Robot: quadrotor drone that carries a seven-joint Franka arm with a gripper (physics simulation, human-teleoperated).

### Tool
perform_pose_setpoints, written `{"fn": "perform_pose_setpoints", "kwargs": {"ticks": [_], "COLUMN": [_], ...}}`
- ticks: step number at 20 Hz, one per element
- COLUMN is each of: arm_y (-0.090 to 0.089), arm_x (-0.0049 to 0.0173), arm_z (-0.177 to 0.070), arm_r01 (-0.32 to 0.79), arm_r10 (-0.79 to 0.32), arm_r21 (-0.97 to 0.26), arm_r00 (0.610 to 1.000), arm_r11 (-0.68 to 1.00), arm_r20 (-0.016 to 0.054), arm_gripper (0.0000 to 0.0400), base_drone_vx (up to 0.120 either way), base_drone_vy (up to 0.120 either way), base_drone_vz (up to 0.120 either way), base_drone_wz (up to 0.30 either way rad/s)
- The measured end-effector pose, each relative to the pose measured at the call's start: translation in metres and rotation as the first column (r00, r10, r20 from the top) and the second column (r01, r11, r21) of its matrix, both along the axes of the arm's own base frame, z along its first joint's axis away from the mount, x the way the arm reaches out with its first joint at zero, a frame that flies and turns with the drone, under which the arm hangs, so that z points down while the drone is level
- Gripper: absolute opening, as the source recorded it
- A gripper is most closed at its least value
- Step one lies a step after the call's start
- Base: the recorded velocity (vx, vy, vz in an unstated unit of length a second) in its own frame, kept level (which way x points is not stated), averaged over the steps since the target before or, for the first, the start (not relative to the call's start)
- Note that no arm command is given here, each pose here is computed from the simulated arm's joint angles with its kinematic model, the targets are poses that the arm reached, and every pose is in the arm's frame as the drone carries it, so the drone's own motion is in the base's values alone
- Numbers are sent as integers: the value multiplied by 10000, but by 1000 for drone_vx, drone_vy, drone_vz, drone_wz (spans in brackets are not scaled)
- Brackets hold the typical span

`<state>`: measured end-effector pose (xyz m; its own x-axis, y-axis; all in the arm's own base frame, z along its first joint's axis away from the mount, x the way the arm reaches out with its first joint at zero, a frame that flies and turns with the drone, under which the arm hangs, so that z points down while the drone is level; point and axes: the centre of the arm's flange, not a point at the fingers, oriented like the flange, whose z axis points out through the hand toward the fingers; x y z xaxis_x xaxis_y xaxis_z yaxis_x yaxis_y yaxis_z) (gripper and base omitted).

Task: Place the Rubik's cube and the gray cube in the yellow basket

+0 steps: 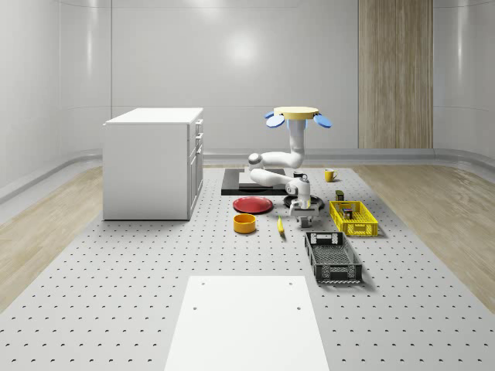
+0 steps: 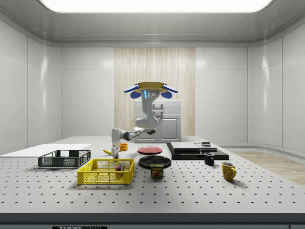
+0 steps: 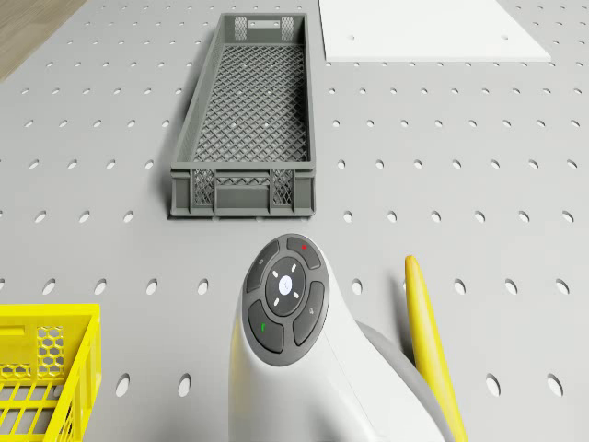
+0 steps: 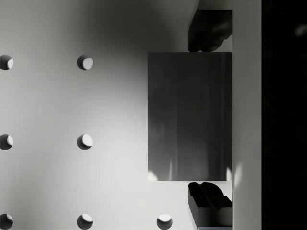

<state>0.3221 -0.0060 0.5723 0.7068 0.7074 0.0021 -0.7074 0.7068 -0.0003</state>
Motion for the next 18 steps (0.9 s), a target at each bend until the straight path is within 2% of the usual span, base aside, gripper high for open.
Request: {"fn": "perform_pose_setpoints", "kwargs": {"ticks": [3, 7, 9, 11, 13, 18], "arm_y": [0, 0, 0, 0, 0, 0], "arm_x": [3, -37, -51, -59, -64, -71], "arm_z": [2, 3, 4, 4, 4, 4], "arm_r01": [0, 0, 0, 0, 0, 0], "arm_r10": [0, 0, 0, 0, 0, 0], "arm_r21": [0, 0, 0, 0, 0, 0], "arm_r00": [10000, 10000, 10000, 10000, 10000, 10000], "arm_r11": [10000, 10000, 10000, 10000, 10000, 10000], "arm_r20": [0, 0, 0, 0, 0, 0], "arm_gripper": [400, 400, 400, 341, 305, 266], "base_drone_vx": [0, 0, 0, 0, 0, 0], "base_drone_vy": [0, 0, 0, 0, 0, 0], "base_drone_vz": [0, 0, 0, 0, 0, 0], "base_drone_wz": [0, 0, 0, 0, 0, 0]}}
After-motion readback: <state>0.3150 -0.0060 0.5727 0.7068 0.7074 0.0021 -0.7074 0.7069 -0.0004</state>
